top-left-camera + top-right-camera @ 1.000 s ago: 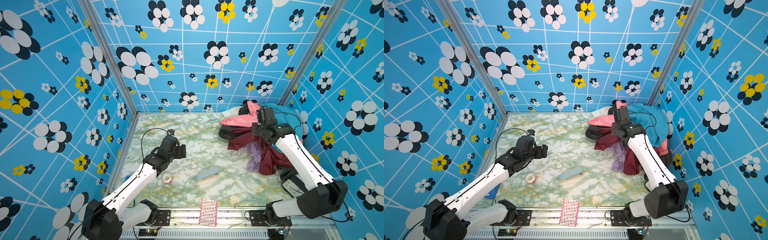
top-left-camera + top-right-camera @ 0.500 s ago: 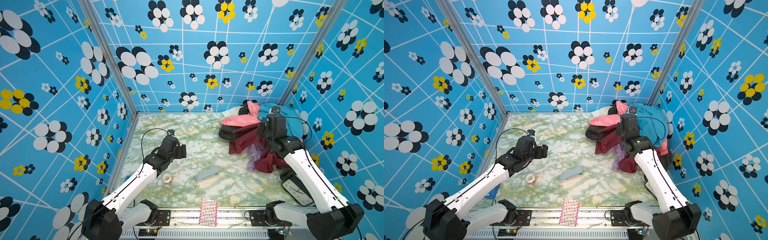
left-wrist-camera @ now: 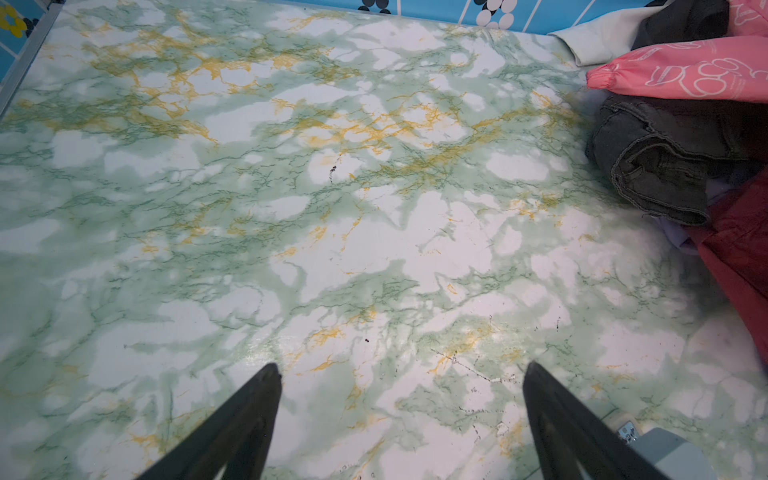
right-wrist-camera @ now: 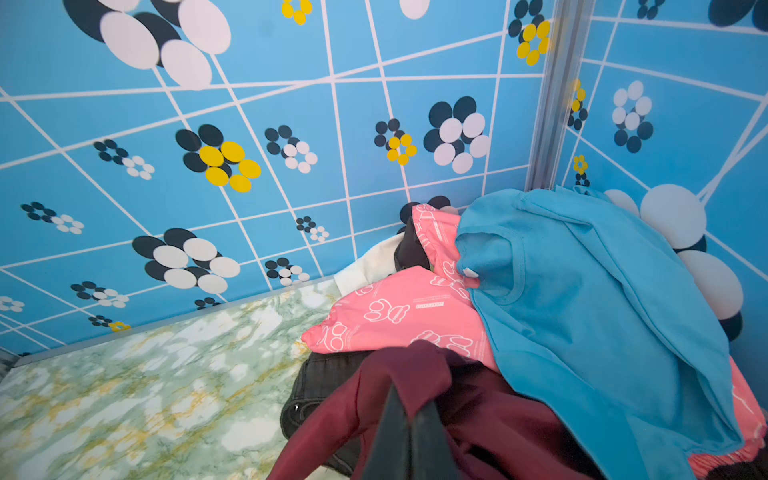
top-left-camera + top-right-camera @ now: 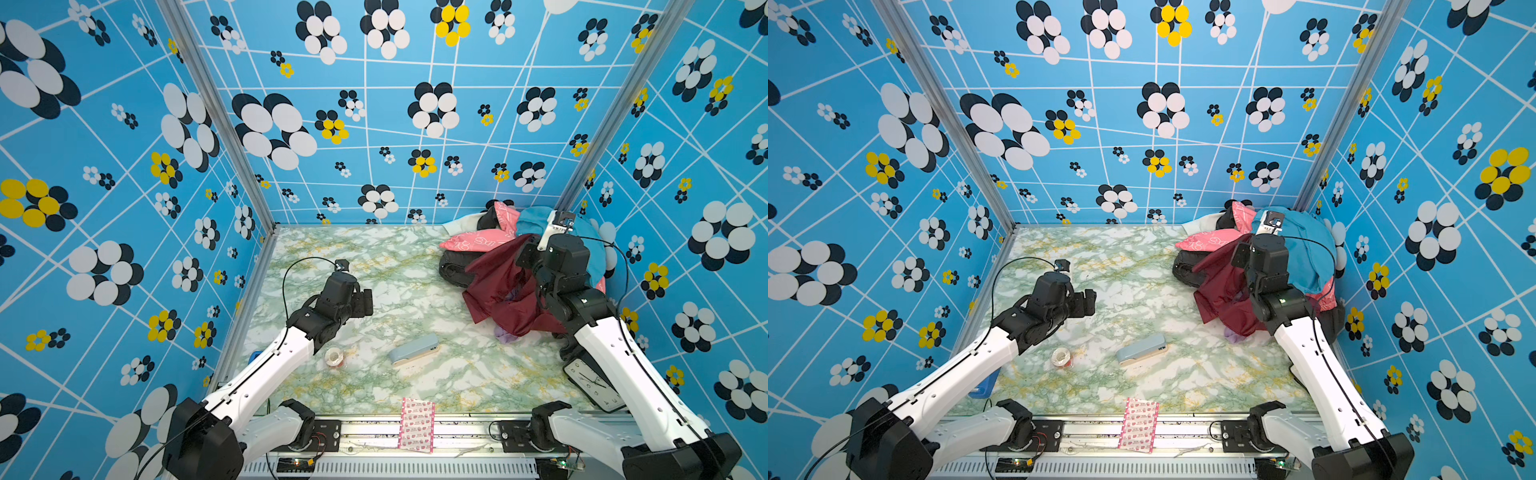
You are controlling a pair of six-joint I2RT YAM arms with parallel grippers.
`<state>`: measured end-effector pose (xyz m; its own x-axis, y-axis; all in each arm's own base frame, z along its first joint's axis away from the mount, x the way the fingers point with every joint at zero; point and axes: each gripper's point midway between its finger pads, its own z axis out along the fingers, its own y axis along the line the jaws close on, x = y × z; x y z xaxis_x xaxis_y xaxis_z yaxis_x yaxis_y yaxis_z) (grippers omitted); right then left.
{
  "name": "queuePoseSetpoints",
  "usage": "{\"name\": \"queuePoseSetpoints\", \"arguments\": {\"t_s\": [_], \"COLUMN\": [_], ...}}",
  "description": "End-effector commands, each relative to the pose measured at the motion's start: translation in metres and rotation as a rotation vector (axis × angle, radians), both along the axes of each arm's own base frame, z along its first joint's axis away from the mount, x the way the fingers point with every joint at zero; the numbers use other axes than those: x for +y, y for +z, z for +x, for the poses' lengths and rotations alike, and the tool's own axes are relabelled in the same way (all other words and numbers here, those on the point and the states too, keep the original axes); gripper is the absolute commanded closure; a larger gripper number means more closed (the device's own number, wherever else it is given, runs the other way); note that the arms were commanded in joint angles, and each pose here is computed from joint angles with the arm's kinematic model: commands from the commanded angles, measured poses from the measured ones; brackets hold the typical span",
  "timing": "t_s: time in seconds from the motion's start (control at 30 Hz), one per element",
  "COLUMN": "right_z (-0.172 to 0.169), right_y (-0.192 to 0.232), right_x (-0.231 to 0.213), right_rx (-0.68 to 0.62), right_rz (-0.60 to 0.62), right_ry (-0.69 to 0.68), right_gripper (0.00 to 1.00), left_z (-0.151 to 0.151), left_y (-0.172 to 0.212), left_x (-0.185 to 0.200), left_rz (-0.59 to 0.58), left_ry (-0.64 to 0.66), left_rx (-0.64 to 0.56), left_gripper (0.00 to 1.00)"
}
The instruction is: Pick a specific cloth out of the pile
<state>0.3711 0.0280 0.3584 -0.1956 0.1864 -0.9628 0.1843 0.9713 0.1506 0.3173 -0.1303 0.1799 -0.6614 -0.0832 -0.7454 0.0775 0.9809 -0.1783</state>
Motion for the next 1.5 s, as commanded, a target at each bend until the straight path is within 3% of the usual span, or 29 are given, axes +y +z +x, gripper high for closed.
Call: {"name": "queuePoseSetpoints", "arguments": {"t_s": [0.0,0.13,0.23,0.4,0.53,0.57,0.67,0.8,0.87,1.13,1.3,1.47], "right_z": [-0.007,-0.005,0.004,0.032,0.056,0.060,0.069,0.073,0.070,0.033,0.010,-0.002], "right_y": [0.047,0.054,0.039,-0.017,-0.062,-0.071,-0.095,-0.113,-0.114,-0.080,-0.083,-0.117], "right_x": [0.006,0.002,-0.002,-0.018,-0.017,-0.017,-0.016,-0.011,-0.006,0.008,0.017,0.024], "right_rx": [-0.190,-0.208,-0.151,0.066,0.226,0.255,0.354,0.468,0.481,0.367,0.412,0.552], "right_rz": [0.065,0.058,0.022,-0.051,-0.091,-0.099,-0.131,-0.161,-0.154,-0.069,-0.046,-0.065], "right_ry": [0.042,0.022,-0.019,-0.139,-0.158,-0.160,-0.168,-0.139,-0.103,0.027,0.113,0.167], "right_gripper": [1.00,1.00,1.00,1.00,1.00,0.95,0.67,0.15,0.01,0.01,0.01,0.01], "left_z": [0.002,0.003,0.004,0.005,0.005,0.005,0.004,0.005,0.004,0.005,0.005,0.005], "left_y": [0.012,0.011,0.010,0.010,0.010,0.009,0.009,0.008,0.008,0.008,0.009,0.010], "left_x": [-0.004,-0.005,-0.007,-0.008,-0.008,-0.007,-0.007,-0.007,-0.008,-0.011,-0.015,-0.017], "left_rz": [-0.012,-0.014,-0.012,-0.006,-0.001,0.002,0.005,0.007,0.006,-0.003,-0.009,-0.009], "left_ry": [0.004,0.004,0.000,-0.002,-0.002,-0.001,-0.001,0.001,-0.002,-0.010,-0.019,-0.025], "left_rx": [-0.019,-0.021,-0.016,-0.013,-0.012,-0.010,-0.010,-0.009,-0.007,-0.008,-0.010,-0.011], "left_gripper": [0.08,0.08,0.08,0.08,0.08,0.08,0.08,0.08,0.08,0.08,0.08,0.08]}}
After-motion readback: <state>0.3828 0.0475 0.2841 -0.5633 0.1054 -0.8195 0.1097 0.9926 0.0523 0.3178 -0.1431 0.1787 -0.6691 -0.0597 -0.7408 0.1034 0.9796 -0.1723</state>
